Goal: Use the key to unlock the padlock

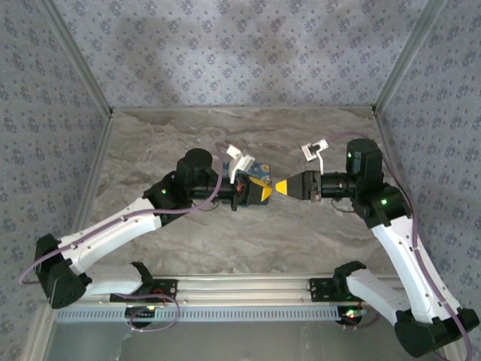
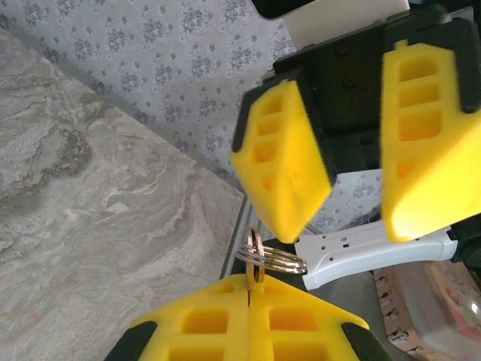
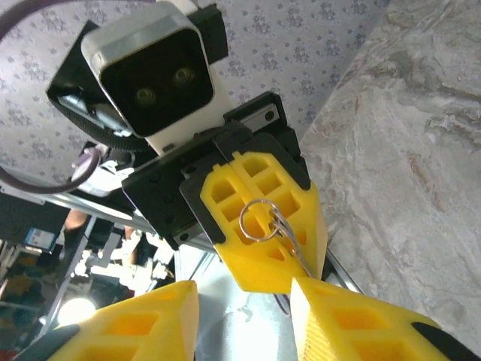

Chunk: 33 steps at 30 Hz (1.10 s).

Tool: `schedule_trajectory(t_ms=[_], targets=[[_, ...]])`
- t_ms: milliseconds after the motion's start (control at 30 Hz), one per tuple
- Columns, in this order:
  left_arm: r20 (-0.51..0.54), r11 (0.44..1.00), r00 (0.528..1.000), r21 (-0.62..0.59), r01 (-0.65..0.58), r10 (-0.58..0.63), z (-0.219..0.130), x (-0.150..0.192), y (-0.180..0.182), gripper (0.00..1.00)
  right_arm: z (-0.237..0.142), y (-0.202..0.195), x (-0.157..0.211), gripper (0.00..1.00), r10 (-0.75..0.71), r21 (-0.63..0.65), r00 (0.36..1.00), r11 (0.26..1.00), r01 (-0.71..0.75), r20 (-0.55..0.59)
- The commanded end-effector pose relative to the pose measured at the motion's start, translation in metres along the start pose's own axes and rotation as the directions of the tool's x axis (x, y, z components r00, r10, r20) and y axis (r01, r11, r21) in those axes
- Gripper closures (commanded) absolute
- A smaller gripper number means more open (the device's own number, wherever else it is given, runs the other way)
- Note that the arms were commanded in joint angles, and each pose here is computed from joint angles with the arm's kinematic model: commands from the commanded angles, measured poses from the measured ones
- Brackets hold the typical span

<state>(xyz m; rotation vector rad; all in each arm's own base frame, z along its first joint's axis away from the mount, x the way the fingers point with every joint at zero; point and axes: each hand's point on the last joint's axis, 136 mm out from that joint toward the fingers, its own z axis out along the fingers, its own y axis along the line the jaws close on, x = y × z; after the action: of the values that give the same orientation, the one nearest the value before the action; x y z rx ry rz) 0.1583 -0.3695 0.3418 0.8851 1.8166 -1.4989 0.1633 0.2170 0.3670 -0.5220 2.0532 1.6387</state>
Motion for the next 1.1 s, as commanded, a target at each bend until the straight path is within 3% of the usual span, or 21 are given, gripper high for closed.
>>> schedule_trajectory(t_ms=[0, 500, 733, 900, 1067], targets=[[0.007, 0.998, 0.999, 0.055, -0.034, 0.034, -0.001, -0.011, -0.018, 1.00, -0.001, 0.007, -0.002, 0.58, -0.039, -0.014, 0.999, 0.999, 0.039, 0.015], [-0.032, 0.994, 0.998, 0.106, -0.041, 0.045, 0.006, -0.008, -0.031, 1.00, 0.010, 0.004, 0.003, 0.60, -0.050, -0.014, 0.999, 0.999, 0.050, -0.018], [-0.035, 0.992, 0.998, 0.116, -0.043, 0.047, 0.005, -0.008, -0.035, 1.00, 0.013, -0.010, 0.003, 0.50, -0.047, 0.049, 0.999, 0.998, 0.047, -0.014], [-0.038, 0.991, 0.998, 0.123, -0.043, 0.048, 0.005, -0.007, -0.037, 1.00, 0.014, -0.010, 0.003, 0.60, -0.053, 0.042, 0.998, 0.998, 0.054, -0.020], [-0.041, 0.991, 0.998, 0.123, -0.046, 0.051, 0.005, -0.007, -0.037, 1.00, 0.016, -0.013, 0.005, 0.76, -0.047, 0.045, 0.998, 0.998, 0.049, -0.029]])
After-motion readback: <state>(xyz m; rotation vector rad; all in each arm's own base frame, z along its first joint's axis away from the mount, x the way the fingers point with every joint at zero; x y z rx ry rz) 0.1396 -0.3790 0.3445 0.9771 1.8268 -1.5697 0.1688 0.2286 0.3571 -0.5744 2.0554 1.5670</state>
